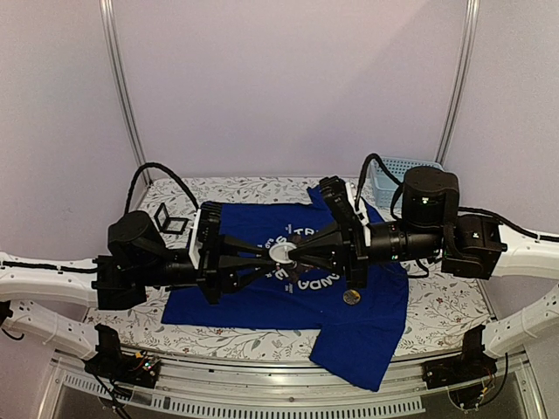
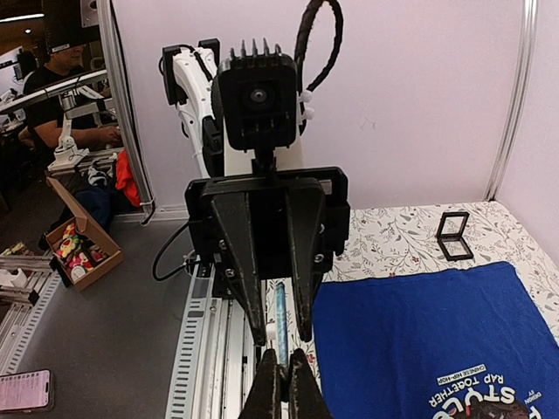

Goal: Pin the brooch onto the clothing
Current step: Pass from the right arm to the left

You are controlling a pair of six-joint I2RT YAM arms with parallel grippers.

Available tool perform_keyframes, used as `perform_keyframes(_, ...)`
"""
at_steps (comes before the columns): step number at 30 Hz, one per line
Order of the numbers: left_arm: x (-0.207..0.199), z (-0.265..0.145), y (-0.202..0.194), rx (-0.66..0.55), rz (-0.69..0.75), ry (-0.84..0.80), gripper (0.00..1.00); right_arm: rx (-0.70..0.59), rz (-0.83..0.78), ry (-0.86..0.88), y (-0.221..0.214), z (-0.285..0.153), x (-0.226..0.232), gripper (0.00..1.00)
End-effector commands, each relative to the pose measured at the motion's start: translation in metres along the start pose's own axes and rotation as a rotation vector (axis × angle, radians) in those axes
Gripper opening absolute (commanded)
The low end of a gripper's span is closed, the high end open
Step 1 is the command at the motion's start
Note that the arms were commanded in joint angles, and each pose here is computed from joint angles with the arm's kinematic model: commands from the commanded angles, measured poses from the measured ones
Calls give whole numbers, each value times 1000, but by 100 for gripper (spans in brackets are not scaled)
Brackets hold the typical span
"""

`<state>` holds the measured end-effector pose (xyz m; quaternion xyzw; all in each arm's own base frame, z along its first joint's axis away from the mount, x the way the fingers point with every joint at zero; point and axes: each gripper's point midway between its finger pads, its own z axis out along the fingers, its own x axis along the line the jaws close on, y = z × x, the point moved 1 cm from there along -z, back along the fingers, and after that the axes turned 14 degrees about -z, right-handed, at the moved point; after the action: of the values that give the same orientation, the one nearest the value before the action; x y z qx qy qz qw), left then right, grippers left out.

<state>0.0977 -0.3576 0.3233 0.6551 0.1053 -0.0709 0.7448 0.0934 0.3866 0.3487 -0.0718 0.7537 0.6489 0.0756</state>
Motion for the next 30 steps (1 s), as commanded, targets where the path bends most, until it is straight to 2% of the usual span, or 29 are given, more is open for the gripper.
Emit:
perform_keyframes(1, -5, 1, 13, -29, 12, -18, 20, -26, -22, -11, 15, -6, -2, 0)
perform_keyframes(4, 0, 2, 14, -37, 12, 7, 52, -27, -12, -46, 17, -6, -7, 0)
perform_keyframes(7, 6, 5, 19, -62, 16, 48, 59, -21, 18, -79, 13, -3, -13, 0)
perform_keyframes(13, 18, 11, 25, -75, 22, 121, 52, 0, 41, -89, 6, 2, -16, 0)
perform_keyframes(16, 25, 14, 27, -76, 16, 158, 41, -23, 34, -95, 11, 4, -18, 0)
perform_keyframes(21, 27, 17, 24, -62, 14, 165, 38, -22, 33, -107, 10, 5, -20, 0)
perform_keyframes(30, 36, 17, 20, -40, 10, 218, 25, -36, 29, -100, 14, 3, -18, 0)
